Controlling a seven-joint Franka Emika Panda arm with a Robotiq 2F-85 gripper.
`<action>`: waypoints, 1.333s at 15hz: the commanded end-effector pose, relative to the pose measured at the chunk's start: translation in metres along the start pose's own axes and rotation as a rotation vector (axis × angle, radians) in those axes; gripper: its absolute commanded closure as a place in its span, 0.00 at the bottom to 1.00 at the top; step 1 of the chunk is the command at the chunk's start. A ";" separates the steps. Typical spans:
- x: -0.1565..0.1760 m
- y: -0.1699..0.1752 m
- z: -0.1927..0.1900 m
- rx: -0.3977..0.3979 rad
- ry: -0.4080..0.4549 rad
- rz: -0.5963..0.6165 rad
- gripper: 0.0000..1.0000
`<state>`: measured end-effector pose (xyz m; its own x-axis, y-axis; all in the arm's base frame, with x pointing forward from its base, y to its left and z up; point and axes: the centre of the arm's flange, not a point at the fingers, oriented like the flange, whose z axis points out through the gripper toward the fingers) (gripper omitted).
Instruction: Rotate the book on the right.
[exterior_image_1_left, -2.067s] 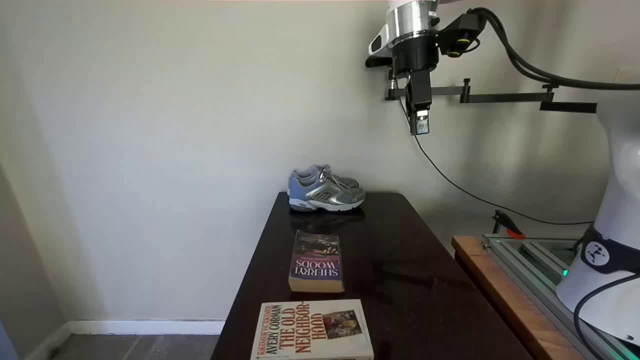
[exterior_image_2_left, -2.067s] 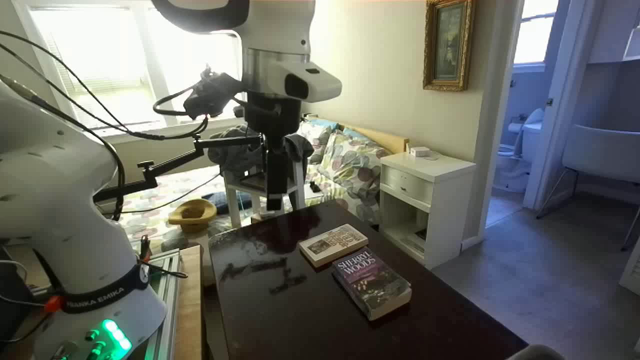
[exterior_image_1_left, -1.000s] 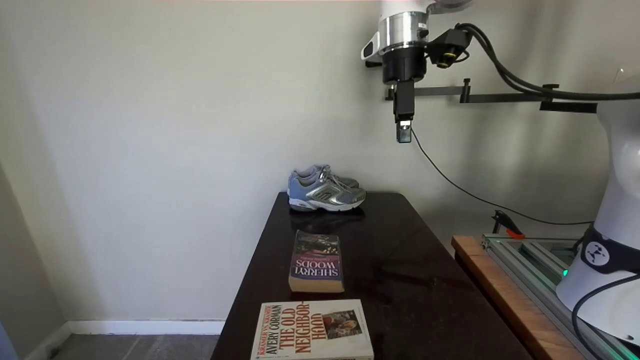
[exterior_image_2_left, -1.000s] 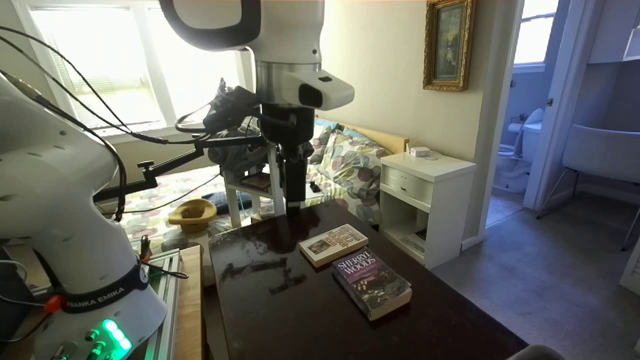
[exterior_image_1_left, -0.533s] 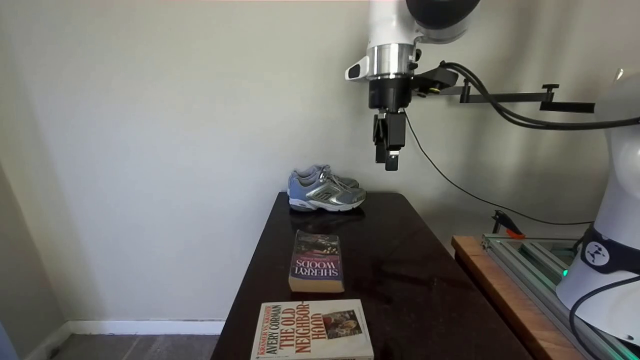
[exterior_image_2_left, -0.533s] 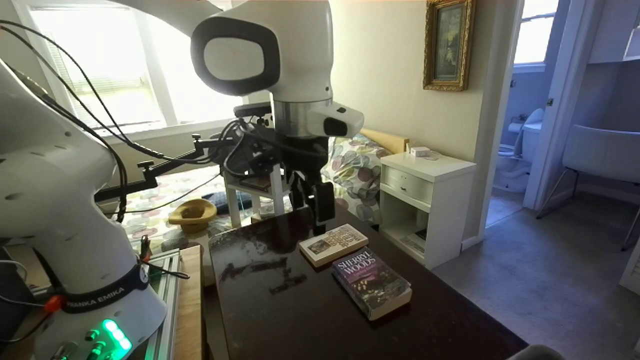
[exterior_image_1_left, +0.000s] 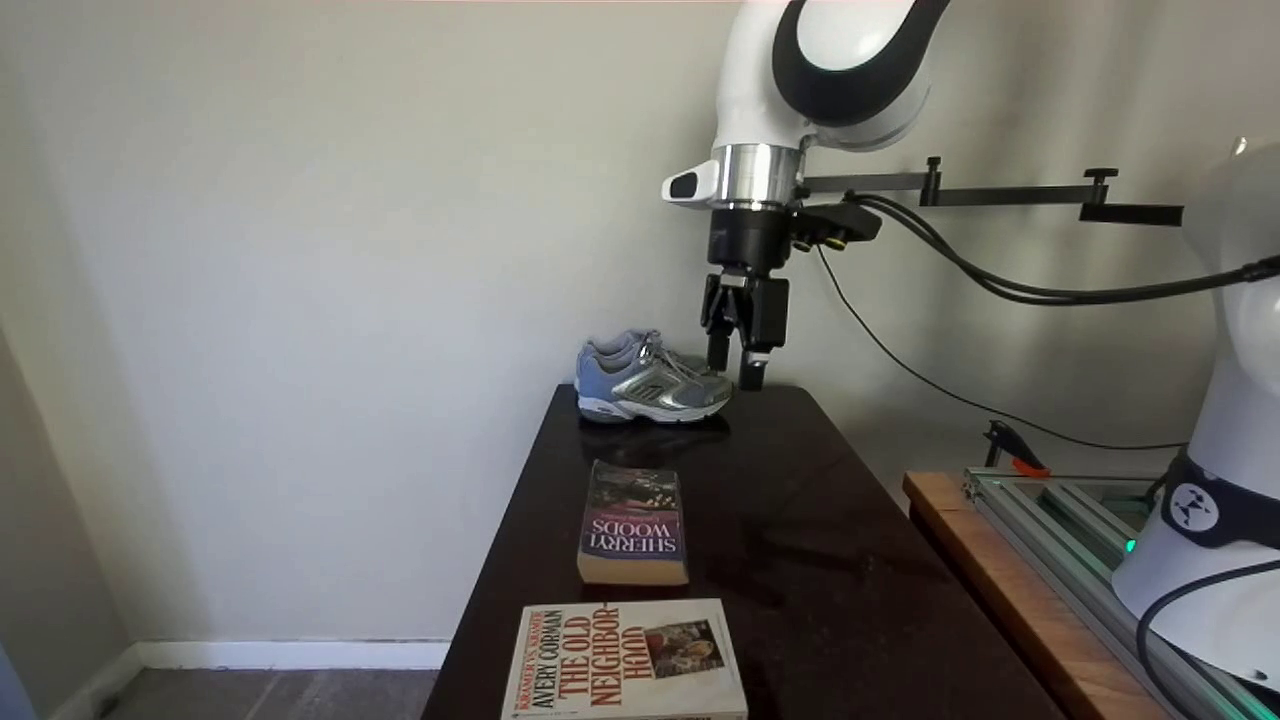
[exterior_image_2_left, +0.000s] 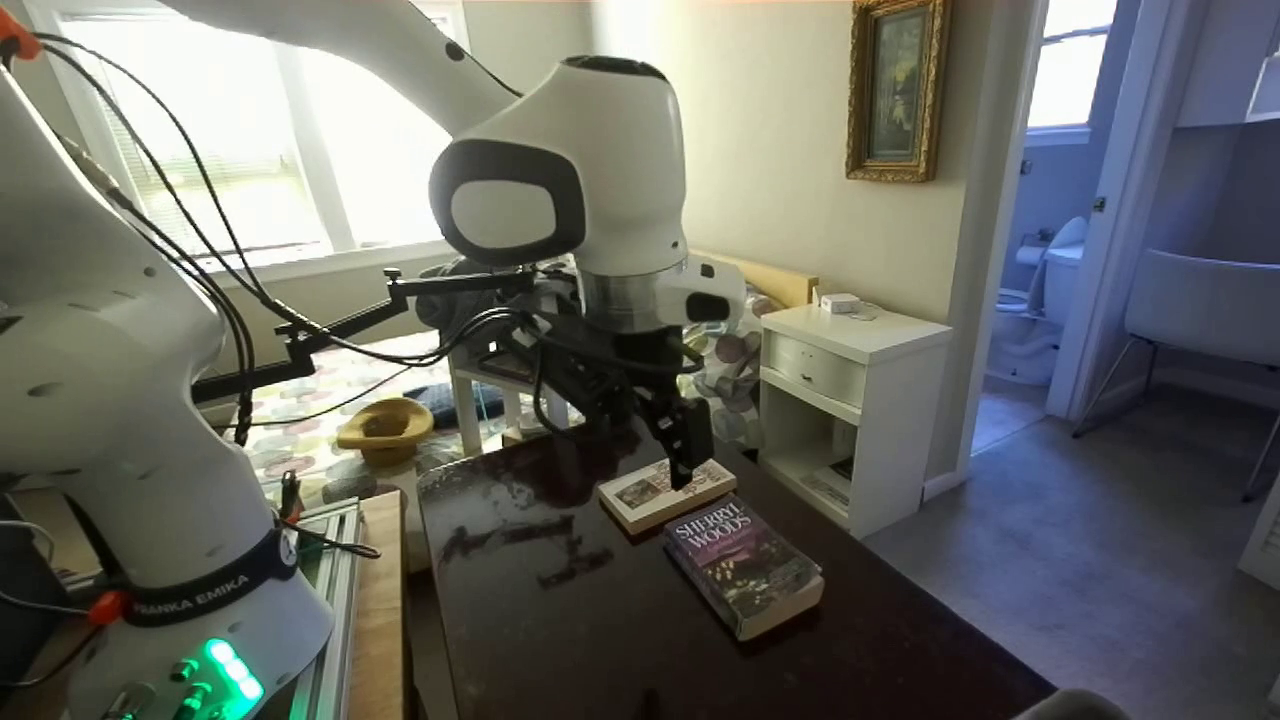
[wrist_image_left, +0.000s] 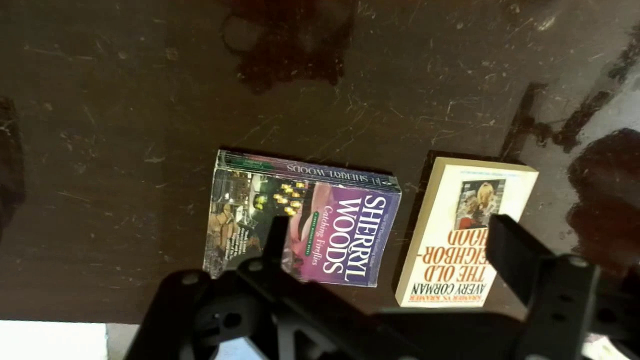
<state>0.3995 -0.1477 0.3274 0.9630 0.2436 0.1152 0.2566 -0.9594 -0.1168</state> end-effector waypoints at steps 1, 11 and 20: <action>0.011 0.007 0.024 0.028 0.031 -0.042 0.00; 0.034 0.017 0.068 -0.020 0.018 -0.091 0.00; 0.055 0.028 0.099 -0.016 -0.018 -0.231 0.64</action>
<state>0.4539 -0.1389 0.2486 0.9090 0.3997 0.1183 0.4103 -0.9079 -0.0855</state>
